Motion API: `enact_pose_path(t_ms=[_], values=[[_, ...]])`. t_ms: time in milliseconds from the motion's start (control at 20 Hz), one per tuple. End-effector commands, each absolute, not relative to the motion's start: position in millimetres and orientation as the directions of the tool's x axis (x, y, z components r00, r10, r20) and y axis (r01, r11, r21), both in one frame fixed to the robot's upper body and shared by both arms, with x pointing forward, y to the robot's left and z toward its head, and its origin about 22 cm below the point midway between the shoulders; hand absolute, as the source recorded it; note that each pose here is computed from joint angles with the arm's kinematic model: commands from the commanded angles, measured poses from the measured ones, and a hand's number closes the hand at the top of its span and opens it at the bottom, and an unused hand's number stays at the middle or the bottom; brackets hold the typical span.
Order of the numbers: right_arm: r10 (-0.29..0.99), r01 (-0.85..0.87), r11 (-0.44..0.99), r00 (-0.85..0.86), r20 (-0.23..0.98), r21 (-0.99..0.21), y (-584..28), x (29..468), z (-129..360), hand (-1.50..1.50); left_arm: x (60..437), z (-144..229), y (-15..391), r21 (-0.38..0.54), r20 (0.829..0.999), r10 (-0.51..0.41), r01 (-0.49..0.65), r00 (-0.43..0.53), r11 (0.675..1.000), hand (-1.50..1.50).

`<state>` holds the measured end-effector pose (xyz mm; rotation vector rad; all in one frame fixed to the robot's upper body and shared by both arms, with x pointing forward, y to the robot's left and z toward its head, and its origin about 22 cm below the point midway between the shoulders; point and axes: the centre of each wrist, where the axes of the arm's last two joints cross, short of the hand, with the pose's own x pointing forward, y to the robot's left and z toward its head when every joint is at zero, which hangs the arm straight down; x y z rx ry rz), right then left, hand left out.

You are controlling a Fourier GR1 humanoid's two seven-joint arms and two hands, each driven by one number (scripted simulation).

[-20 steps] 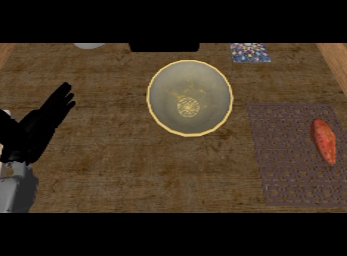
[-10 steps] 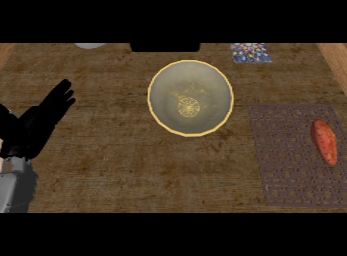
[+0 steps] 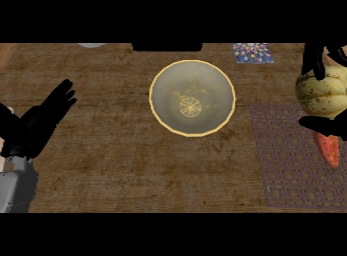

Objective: Pick the squash from the placemat and place it in the bowl

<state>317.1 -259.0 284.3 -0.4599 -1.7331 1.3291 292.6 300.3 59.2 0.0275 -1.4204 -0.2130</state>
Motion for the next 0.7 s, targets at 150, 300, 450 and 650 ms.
enact_pose_path(t_ms=[150, 300, 450, 650], values=[[0.710, -0.202, 0.400, -0.548, 0.441, -0.894, -194, 338, 287, 1.50, 293, 67, 292, 0.147, 0.977, -0.165, 0.137, 0.133, 0.980, 0.00], [0.727, -0.194, 0.389, -0.536, 0.429, -0.901, -148, 350, 272, 1.50, 290, 61, 286, 0.143, 0.977, -0.163, 0.143, 0.138, 0.979, 0.00], [0.754, -0.181, 0.410, -0.484, 0.444, -0.894, -123, 366, 266, 1.50, 292, 60, 301, 0.140, 0.977, -0.160, 0.140, 0.139, 0.980, 0.00], [0.773, -0.191, 0.396, -0.459, 0.439, -0.898, -120, 393, 230, 1.50, 296, 69, 285, 0.146, 0.978, -0.164, 0.140, 0.129, 0.979, 0.00]])
